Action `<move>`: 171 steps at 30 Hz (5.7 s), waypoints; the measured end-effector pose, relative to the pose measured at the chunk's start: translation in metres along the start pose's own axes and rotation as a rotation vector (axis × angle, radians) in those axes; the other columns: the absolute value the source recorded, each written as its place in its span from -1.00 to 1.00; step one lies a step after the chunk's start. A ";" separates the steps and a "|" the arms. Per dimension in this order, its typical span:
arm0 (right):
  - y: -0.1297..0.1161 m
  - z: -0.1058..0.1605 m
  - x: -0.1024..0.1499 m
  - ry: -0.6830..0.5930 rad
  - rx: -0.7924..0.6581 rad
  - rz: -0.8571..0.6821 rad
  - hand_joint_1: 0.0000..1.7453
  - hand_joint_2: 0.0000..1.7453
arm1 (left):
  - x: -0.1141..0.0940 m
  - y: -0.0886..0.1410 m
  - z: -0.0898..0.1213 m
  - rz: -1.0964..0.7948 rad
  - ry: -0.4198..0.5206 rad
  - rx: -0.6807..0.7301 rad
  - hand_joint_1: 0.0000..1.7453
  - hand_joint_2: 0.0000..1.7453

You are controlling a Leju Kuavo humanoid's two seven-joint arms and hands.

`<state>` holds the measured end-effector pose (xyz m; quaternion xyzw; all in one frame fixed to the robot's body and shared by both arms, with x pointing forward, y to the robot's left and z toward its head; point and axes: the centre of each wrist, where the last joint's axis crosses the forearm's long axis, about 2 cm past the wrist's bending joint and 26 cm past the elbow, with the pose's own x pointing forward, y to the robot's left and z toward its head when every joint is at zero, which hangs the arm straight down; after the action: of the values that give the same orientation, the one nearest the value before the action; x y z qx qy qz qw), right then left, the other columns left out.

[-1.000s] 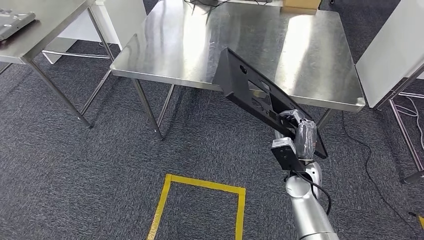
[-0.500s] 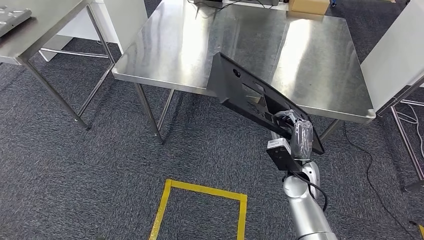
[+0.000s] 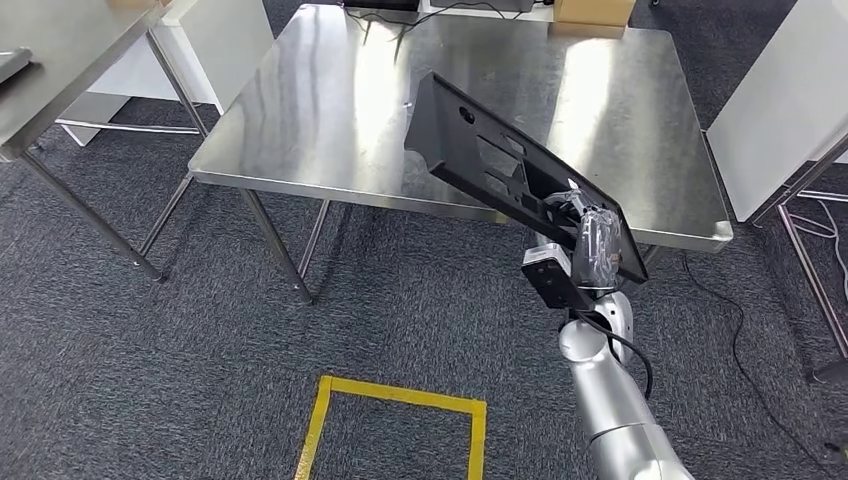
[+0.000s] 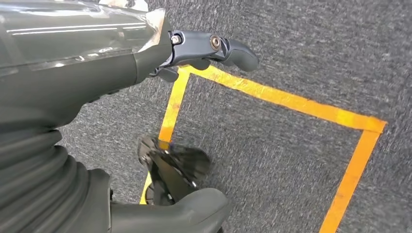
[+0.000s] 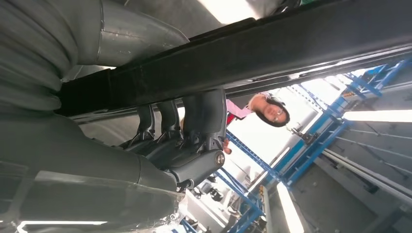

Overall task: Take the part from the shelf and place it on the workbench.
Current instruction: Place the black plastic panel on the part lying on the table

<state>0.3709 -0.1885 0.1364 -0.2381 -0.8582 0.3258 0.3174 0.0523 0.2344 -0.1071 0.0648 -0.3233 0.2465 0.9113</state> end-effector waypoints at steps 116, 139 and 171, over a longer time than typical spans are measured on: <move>-0.035 -0.028 -0.080 0.753 0.448 0.189 1.00 1.00 | 0.005 0.013 -0.005 0.022 0.087 0.004 -1.00 1.00; -0.028 -0.024 -0.078 0.797 0.540 0.183 -1.00 -1.00 | 0.005 0.013 -0.005 0.032 0.098 -0.009 -1.00 1.00; 0.000 -0.016 -0.014 0.301 0.223 0.530 -1.00 -1.00 | 0.004 0.013 -0.004 0.063 0.088 0.018 -1.00 -1.00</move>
<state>0.3919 -0.1912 0.1404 -0.4625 -0.6686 0.4503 0.3691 0.0508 0.2484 -0.1088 0.0519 -0.2828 0.2804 0.9158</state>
